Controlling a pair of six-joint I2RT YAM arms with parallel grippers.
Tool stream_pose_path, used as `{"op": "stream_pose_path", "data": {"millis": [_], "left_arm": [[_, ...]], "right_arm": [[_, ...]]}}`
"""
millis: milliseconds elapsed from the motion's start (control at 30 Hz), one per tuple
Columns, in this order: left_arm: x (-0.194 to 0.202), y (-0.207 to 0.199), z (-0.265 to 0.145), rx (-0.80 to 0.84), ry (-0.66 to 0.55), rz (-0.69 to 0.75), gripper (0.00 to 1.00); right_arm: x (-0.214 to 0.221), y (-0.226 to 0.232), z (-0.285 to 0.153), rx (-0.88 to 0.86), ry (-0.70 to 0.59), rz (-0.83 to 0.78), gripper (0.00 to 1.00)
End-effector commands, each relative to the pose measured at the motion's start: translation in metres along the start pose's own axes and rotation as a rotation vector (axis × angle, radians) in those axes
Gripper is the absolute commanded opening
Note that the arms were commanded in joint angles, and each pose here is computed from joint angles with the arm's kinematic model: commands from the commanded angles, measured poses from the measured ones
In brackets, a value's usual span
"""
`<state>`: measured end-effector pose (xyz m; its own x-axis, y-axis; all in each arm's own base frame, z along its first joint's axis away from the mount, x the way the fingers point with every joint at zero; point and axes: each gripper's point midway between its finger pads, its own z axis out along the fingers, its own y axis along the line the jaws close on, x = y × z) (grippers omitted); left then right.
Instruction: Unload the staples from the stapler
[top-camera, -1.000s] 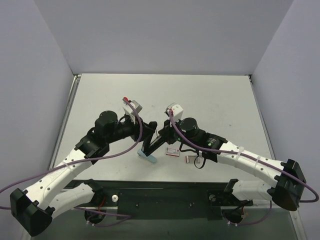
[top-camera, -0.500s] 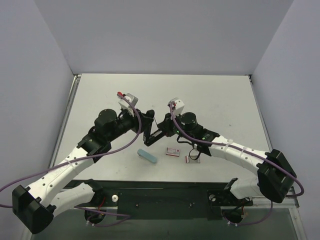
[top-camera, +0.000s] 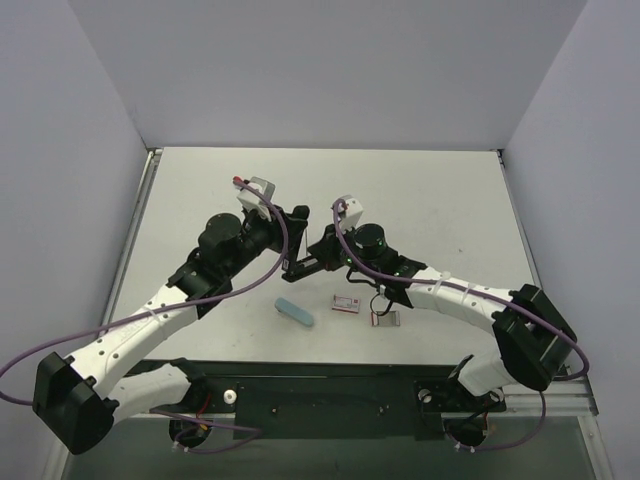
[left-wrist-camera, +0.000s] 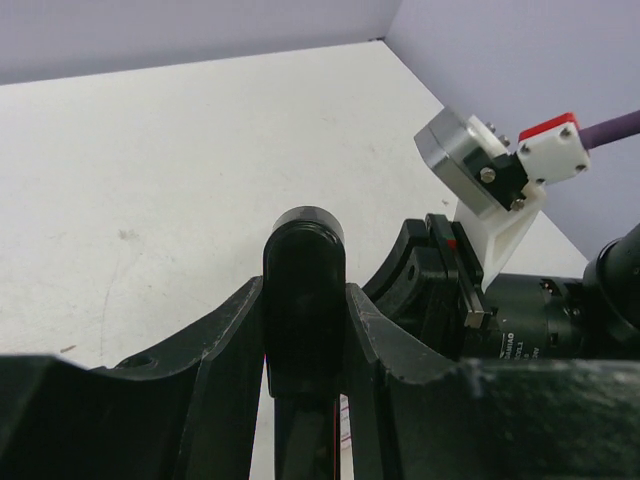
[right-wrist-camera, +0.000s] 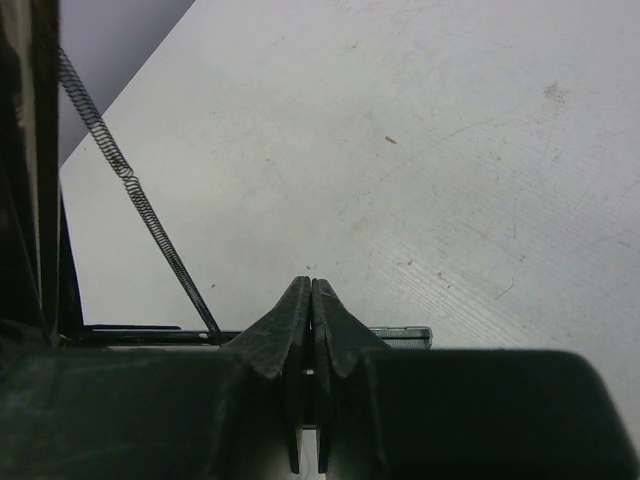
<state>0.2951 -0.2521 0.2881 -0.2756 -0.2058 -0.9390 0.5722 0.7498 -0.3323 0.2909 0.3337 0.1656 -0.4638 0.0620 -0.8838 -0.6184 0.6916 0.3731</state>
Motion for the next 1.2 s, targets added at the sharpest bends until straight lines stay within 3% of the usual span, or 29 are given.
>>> {"op": "stream_pose_path", "data": {"millis": [0,467,1167], "left_arm": [[-0.109,-0.023,-0.006,0.046,-0.384,-0.050,0.00],[-0.116,-0.017,0.020,0.011,-0.439,-0.074,0.00],[-0.112,-0.012,0.070,-0.037,-0.420,-0.052,0.00]], "right_arm": [[0.000,0.008,0.005,-0.050,0.001,0.037,0.00],[-0.004,0.018,0.013,-0.115,-0.006,0.091,0.00],[-0.014,0.034,0.029,-0.232,-0.038,0.224,0.00]]}}
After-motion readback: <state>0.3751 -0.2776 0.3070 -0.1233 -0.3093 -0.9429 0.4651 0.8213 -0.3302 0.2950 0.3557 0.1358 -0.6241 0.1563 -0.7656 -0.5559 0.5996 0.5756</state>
